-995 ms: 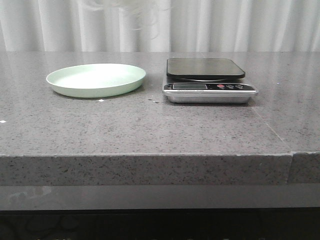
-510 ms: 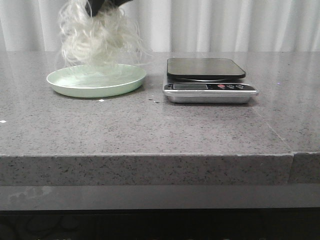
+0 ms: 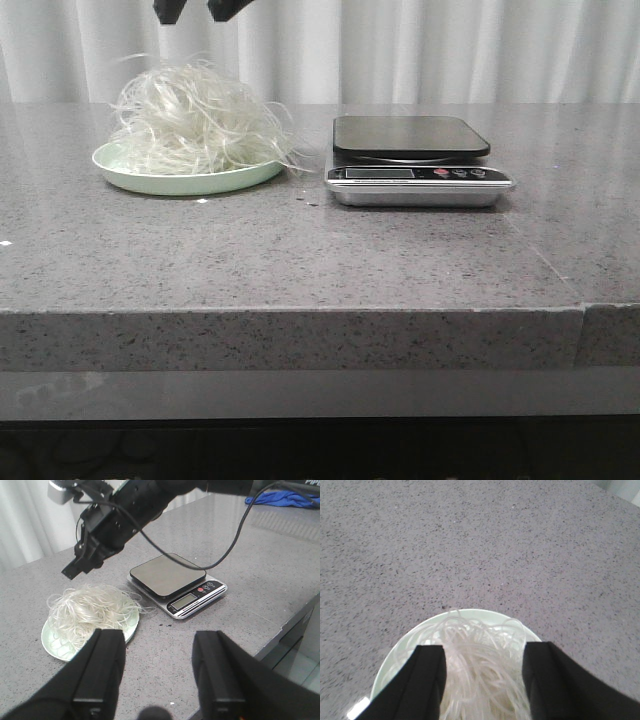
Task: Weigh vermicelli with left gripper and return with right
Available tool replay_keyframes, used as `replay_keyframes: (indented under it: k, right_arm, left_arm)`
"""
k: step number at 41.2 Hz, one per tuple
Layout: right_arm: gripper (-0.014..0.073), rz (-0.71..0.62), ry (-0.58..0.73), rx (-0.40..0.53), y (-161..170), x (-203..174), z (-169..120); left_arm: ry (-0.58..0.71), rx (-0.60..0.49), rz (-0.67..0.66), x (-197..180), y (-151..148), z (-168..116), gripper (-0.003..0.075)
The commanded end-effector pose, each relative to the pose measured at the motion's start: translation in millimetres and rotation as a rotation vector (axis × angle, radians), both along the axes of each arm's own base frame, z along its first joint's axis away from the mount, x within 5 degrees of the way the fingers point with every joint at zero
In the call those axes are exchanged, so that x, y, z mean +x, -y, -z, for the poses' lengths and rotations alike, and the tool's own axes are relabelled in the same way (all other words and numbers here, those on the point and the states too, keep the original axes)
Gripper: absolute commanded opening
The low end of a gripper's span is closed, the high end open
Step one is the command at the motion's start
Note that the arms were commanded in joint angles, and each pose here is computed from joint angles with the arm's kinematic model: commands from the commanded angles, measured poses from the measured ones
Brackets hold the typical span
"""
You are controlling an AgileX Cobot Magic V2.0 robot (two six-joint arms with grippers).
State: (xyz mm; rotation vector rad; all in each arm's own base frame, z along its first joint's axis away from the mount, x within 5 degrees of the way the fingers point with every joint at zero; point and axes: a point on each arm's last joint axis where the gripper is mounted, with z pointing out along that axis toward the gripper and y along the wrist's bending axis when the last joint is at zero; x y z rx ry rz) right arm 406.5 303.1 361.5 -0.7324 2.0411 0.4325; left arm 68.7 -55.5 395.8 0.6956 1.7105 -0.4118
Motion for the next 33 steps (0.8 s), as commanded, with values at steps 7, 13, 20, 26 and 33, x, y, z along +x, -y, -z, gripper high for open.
replay_keyframes:
  k: [7, 13, 20, 26, 33]
  right_arm:
    - [0.0461, 0.011, 0.091, 0.072, 45.9, -49.1, -100.0]
    - [0.0461, 0.033, 0.060, 0.088, 66.9, -72.7, -125.6]
    - [0.0461, 0.050, 0.052, 0.068, 84.4, -95.1, -137.5]
    - [0.0461, 0.079, 0.070, 0.049, 100.8, -113.3, -131.3]
    - [0.0461, 0.120, 0.117, 0.081, 132.9, -143.5, -123.2]
  left_arm:
    - [0.067, -0.070, 0.010, 0.3, 1.7, -14.0, 0.0386]
    - [0.071, -0.072, 0.010, 0.4, 1.7, -14.4, 0.0386]
    - [0.071, -0.072, 0.010, 0.4, 1.7, -14.4, 0.0386]
    - [0.071, -0.072, 0.010, 0.4, 1.7, -14.4, 0.0386]
    - [0.071, -0.072, 0.010, 0.4, 1.7, -14.4, 0.0386]
